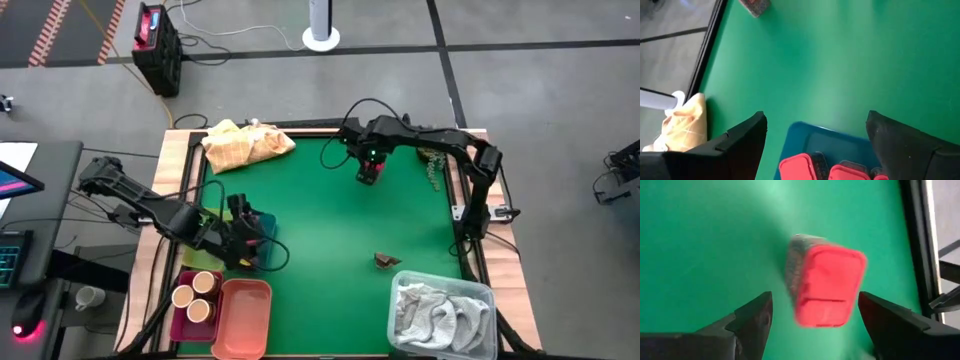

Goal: Sort spices by type
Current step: Put the red seasoning can into the blue bin

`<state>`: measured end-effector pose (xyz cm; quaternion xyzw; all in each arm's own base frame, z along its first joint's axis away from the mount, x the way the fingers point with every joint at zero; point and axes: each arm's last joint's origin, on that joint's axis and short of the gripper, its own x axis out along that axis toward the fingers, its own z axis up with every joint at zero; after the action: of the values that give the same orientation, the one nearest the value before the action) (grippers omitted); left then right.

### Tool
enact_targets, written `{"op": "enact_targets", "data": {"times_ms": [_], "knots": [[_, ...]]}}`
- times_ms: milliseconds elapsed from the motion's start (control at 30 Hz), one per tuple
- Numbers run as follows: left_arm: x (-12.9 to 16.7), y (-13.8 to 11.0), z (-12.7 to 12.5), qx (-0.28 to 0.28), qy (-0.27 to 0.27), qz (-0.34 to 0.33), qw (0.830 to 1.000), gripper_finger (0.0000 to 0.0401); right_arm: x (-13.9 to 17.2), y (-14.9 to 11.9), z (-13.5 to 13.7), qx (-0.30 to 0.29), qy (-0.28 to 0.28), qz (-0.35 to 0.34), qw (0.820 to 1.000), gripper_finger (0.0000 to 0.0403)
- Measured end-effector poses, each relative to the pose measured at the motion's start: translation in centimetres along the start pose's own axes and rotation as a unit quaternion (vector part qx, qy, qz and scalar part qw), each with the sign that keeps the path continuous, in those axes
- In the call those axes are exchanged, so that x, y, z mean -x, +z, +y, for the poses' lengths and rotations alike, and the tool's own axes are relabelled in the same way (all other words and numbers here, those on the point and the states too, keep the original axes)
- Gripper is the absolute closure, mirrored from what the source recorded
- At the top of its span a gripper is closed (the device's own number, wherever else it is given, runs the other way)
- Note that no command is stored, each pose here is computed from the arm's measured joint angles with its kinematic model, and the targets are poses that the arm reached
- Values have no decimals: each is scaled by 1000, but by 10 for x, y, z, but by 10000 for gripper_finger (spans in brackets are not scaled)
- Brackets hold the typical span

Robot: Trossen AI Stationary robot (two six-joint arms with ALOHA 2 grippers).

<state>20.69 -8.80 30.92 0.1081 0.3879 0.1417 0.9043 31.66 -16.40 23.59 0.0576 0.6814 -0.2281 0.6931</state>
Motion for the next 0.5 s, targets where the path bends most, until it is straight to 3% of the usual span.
{"op": "enact_targets", "data": {"times_ms": [500], "knots": [[3,1,5,7,32,-19,999,74,44,12,66,122,14,-80,989,82]]}}
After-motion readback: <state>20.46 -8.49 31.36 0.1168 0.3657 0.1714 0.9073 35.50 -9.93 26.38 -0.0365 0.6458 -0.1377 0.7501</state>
